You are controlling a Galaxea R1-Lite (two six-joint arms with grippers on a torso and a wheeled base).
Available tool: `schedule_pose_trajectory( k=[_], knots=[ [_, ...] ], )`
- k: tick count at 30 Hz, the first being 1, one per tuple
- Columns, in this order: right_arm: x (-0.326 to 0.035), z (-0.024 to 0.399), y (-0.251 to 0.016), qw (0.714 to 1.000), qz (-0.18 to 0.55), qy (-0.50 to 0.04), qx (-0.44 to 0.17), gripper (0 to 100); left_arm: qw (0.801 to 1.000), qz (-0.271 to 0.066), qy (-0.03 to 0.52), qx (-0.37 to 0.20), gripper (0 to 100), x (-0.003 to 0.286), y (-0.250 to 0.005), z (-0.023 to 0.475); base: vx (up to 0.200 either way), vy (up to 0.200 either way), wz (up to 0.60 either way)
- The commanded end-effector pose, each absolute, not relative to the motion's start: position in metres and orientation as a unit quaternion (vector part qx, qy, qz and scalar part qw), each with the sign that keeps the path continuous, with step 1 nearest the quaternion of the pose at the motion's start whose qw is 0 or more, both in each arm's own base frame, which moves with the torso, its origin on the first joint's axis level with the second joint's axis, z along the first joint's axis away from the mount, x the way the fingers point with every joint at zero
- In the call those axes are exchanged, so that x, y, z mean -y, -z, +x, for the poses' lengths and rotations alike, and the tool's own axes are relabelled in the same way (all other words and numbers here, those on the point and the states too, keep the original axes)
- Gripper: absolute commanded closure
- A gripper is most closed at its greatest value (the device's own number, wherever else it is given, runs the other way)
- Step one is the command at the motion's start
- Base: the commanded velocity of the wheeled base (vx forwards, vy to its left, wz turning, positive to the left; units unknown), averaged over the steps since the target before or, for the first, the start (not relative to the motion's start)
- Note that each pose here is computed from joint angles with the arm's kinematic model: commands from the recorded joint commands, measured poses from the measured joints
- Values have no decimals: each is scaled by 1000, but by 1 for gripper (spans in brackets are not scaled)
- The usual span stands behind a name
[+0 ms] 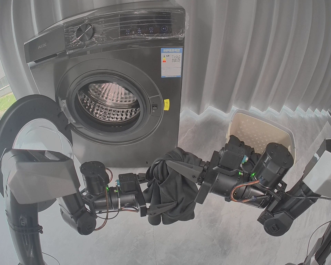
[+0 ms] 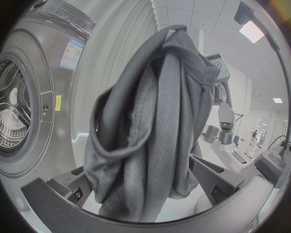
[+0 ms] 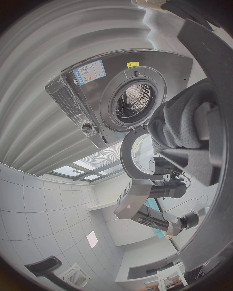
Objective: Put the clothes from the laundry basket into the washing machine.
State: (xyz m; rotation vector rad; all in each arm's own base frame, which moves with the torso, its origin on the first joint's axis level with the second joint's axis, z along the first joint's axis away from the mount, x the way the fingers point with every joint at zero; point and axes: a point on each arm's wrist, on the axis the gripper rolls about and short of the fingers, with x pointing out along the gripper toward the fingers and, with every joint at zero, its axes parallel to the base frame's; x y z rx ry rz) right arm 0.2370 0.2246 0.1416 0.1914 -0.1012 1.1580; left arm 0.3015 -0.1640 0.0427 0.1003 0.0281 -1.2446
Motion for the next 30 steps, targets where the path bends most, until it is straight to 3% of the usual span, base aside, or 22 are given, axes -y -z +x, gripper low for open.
schedule_pose_trajectory(
  k=[1, 12, 13, 25, 30],
  knots=[
    [-226, 238, -146, 833, 97, -542, 55, 100, 815, 45, 577, -24, 0, 167, -34, 303, 0, 0, 0],
    [-226, 238, -146, 837, 100, -536, 54, 100, 823, 46, 566, -11, 0, 170, -37, 311, 0, 0, 0],
    [-226, 238, -146, 838, 103, -533, 52, 100, 823, 46, 566, -11, 100, 171, -38, 311, 0, 0, 0],
    [-221, 246, -146, 844, 107, -522, 55, 100, 819, 44, 572, -1, 100, 171, -52, 300, 0, 0, 0],
    [-212, 274, -139, 862, 108, -492, 56, 100, 810, 44, 585, 2, 100, 169, -69, 276, 0, 0, 0]
  ],
)
